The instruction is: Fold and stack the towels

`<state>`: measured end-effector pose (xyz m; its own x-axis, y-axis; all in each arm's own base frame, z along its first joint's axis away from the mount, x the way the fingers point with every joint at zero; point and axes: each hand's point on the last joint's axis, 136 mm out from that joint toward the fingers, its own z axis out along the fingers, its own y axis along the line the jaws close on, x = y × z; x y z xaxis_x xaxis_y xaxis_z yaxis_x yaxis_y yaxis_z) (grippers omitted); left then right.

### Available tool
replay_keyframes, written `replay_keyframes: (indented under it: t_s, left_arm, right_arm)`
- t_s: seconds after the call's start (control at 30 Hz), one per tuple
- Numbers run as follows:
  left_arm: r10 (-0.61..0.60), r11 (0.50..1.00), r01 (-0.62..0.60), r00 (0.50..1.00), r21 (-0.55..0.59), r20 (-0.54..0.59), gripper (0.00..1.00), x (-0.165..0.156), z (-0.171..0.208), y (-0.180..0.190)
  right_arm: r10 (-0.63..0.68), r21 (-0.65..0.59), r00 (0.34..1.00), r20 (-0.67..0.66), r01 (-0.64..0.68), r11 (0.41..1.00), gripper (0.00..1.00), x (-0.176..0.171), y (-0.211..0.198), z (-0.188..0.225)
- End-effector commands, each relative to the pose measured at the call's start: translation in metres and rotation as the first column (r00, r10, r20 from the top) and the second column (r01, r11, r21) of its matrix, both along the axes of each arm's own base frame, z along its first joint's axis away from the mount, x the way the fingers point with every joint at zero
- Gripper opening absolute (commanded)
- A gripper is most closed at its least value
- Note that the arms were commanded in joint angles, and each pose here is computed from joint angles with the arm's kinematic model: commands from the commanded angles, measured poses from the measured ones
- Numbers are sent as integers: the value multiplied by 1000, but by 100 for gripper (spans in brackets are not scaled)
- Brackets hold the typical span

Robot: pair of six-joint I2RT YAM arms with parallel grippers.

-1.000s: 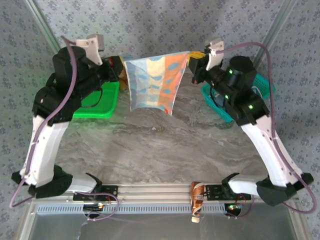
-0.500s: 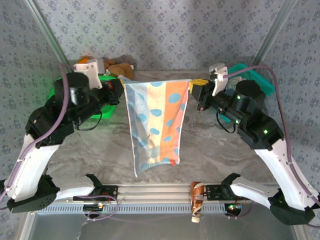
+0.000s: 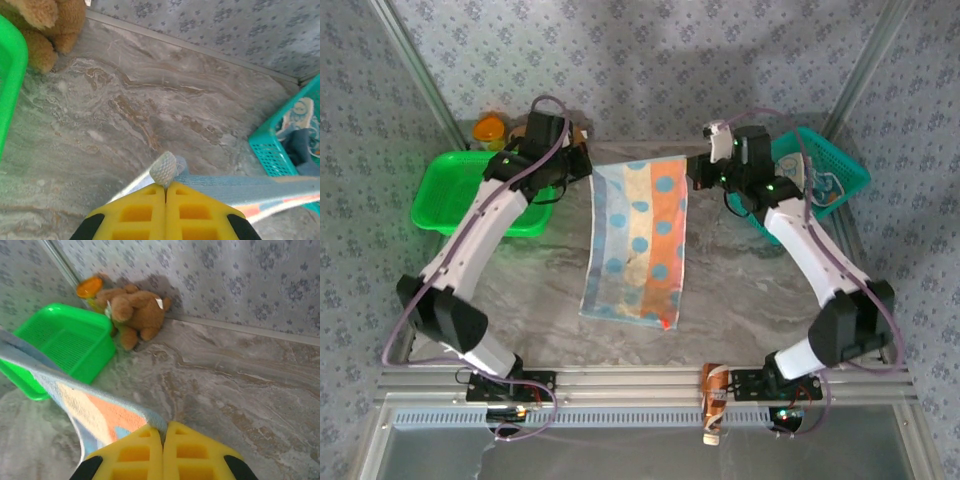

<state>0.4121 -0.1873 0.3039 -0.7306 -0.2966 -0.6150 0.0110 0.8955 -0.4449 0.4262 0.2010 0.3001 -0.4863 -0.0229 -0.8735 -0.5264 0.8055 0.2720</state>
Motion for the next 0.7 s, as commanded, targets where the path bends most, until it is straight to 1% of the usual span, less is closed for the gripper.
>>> replay_keyframes:
  t_s: [0.0,0.13,0.23,0.27,0.43,0.57,0.67]
  left_arm:
    - [-20,1000,20,999,-14,33,0,25,2,4]
    - [-20,1000,20,998,13,-52,0,40,-39,6]
    - [-9,1000,11,994,21,-110,0,36,-63,9]
    - [-8,1000,9,995,8,-100,0,37,-65,8]
    - [14,999,-19,987,-30,-158,0,13,-88,11]
    - [39,998,-49,979,-47,-199,0,-15,-106,14]
    - [56,997,-65,971,-32,-231,0,-39,-117,17]
  right_arm:
    - [39,-40,994,98,-35,999,0,30,1,-1]
    - [55,-121,998,32,-50,991,0,46,3,-43]
    - [68,-161,998,1,-67,985,0,44,4,-65]
    - [75,-175,997,2,-73,982,0,40,5,-70]
    - [104,-280,995,-2,-101,955,0,9,7,-96]
    - [155,-304,988,0,-148,941,0,-26,10,-119]
    - [184,-371,983,21,-164,914,0,-49,13,-130]
